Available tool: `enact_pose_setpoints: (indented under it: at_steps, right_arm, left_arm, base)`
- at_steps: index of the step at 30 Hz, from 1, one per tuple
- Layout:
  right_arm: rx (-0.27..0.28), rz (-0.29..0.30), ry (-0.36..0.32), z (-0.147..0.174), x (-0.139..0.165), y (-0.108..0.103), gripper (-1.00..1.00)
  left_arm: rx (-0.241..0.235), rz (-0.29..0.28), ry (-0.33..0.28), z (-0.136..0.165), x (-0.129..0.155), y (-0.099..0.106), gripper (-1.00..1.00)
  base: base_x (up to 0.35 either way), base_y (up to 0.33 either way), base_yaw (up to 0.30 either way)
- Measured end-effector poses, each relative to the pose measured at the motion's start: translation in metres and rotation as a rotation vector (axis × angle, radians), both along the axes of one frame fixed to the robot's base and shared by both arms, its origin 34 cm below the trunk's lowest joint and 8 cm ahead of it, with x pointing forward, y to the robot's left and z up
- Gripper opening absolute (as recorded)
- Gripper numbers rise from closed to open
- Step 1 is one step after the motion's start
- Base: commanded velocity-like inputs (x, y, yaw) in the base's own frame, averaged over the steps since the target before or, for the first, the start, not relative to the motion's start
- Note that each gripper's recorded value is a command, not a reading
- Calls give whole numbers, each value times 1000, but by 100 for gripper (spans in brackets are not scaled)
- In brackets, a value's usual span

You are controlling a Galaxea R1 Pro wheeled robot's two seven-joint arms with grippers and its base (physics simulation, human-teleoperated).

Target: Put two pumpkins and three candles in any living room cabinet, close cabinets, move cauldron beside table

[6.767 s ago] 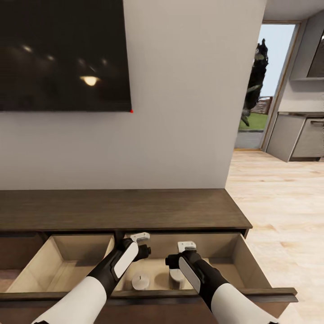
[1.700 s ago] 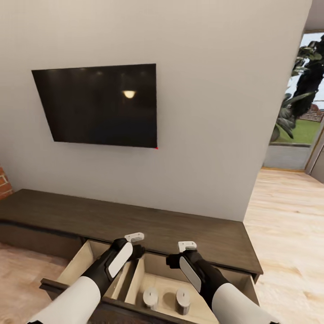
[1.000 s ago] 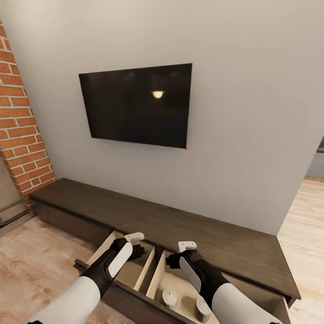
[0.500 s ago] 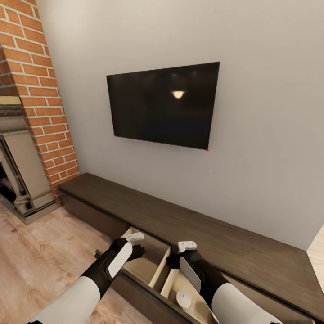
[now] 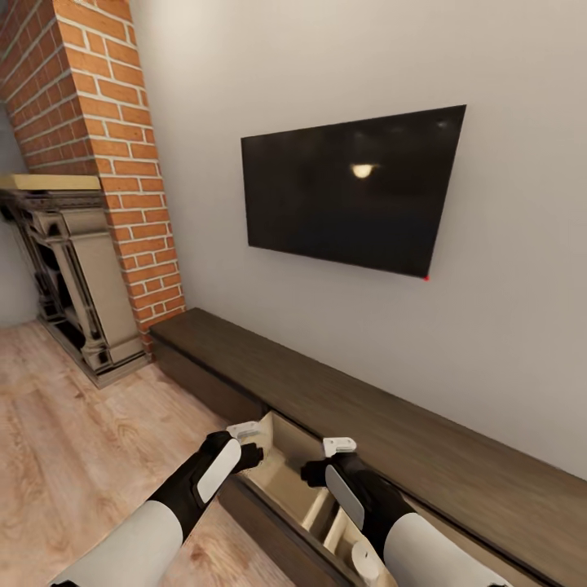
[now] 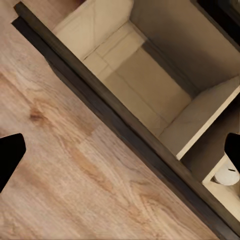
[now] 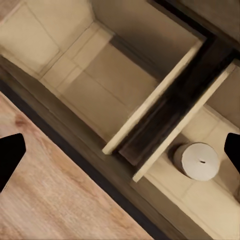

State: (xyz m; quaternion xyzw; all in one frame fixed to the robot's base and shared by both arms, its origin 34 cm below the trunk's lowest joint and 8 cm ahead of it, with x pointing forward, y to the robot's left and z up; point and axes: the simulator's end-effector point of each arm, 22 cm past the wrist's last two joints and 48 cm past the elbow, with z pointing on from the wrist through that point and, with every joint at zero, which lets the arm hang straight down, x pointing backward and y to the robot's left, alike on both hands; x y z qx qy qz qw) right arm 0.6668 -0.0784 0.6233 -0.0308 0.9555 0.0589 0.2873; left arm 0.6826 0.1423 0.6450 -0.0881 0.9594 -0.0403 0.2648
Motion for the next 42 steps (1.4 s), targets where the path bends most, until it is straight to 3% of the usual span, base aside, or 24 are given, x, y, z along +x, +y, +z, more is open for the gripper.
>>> enact_pose_setpoints:
  at_steps: [42]
  right_arm:
    - [-4,3,12,-2,-2,0,100]
  left_arm:
    - [-2,-1,0,0,0,-1,100]
  base:
    - [9,6,277]
